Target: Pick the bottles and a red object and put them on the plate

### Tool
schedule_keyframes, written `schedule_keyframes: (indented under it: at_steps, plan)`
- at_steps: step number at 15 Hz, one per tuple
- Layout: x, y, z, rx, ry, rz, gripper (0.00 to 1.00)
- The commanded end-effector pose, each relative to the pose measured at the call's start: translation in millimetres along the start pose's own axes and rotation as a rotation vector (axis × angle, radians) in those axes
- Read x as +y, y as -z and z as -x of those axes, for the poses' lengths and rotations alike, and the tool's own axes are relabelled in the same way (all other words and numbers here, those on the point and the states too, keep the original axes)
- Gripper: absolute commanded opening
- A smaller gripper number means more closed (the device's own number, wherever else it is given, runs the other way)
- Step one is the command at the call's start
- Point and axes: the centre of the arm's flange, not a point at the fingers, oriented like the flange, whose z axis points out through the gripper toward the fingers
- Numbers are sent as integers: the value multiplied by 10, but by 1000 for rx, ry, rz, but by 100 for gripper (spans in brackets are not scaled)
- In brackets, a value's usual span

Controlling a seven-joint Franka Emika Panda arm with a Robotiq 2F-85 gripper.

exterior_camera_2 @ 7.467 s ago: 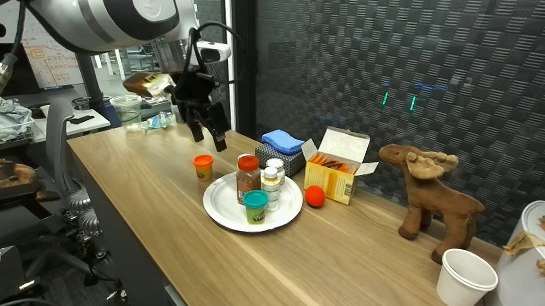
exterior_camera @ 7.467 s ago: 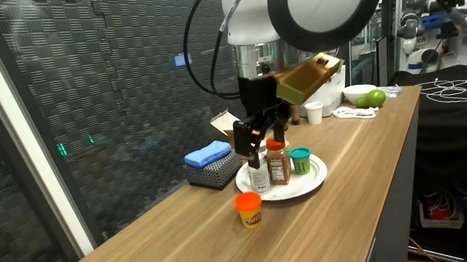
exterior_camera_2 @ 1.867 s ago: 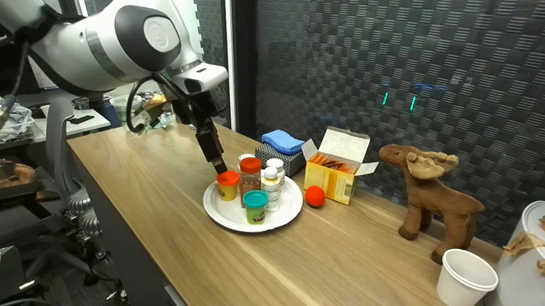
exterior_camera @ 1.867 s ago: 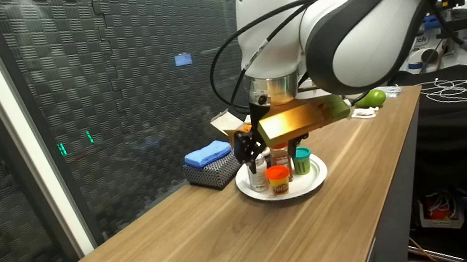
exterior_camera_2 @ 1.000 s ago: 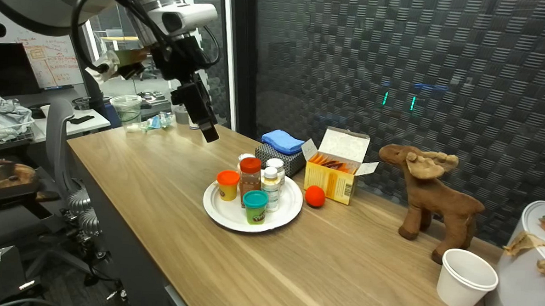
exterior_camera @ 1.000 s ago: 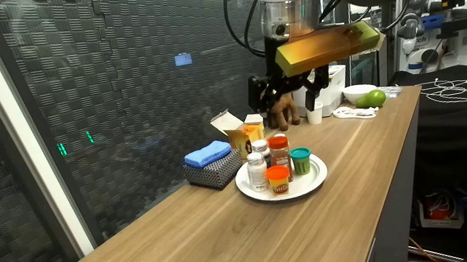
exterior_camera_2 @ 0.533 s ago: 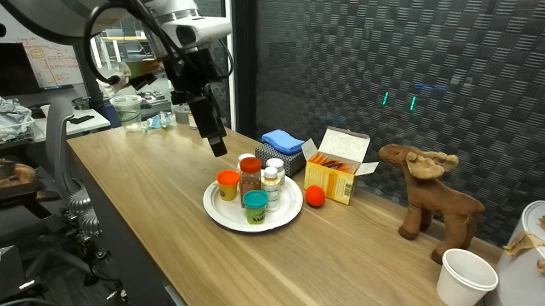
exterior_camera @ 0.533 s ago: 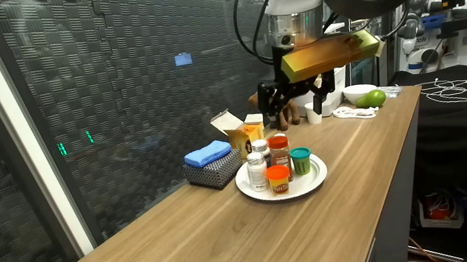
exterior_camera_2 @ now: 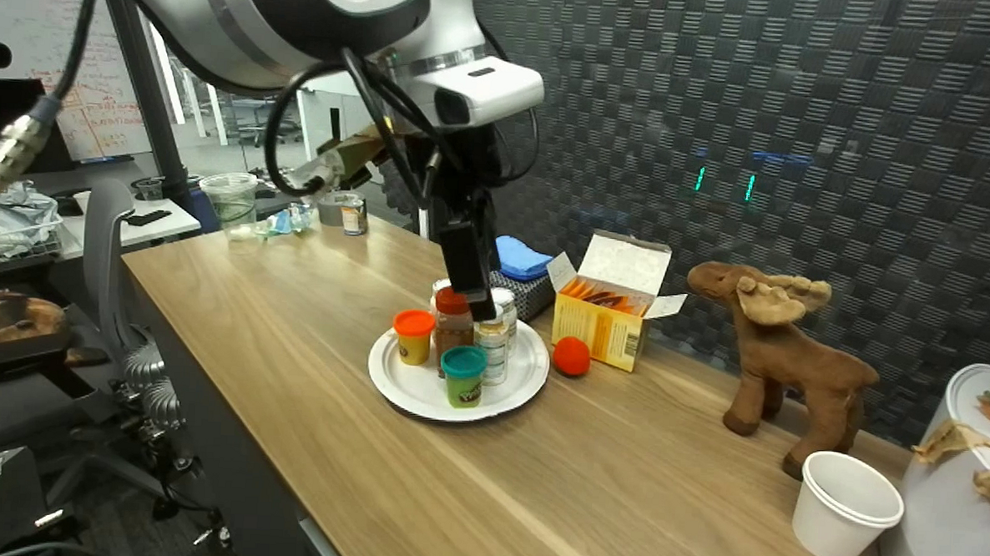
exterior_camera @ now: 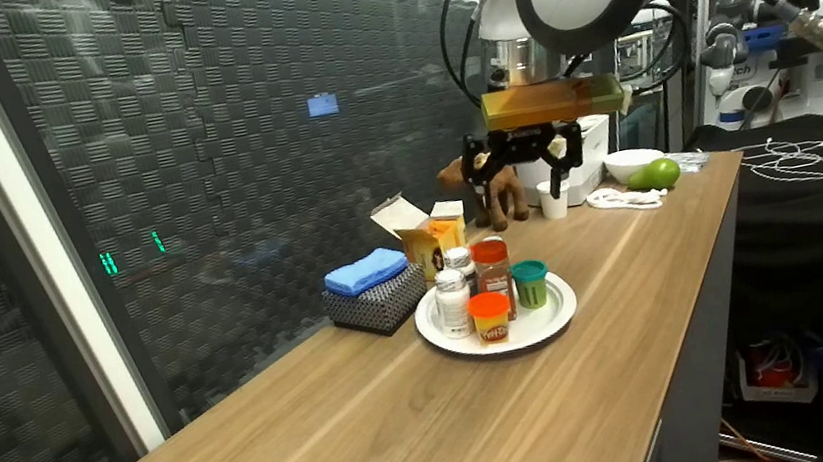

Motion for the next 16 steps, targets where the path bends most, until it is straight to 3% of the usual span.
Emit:
schedule_keyframes:
  at_steps: [1,16]
  plan:
    - [-165,-110,-305,28,-24,-7,100]
    - [-440,-935,-794,-53,10,0,100]
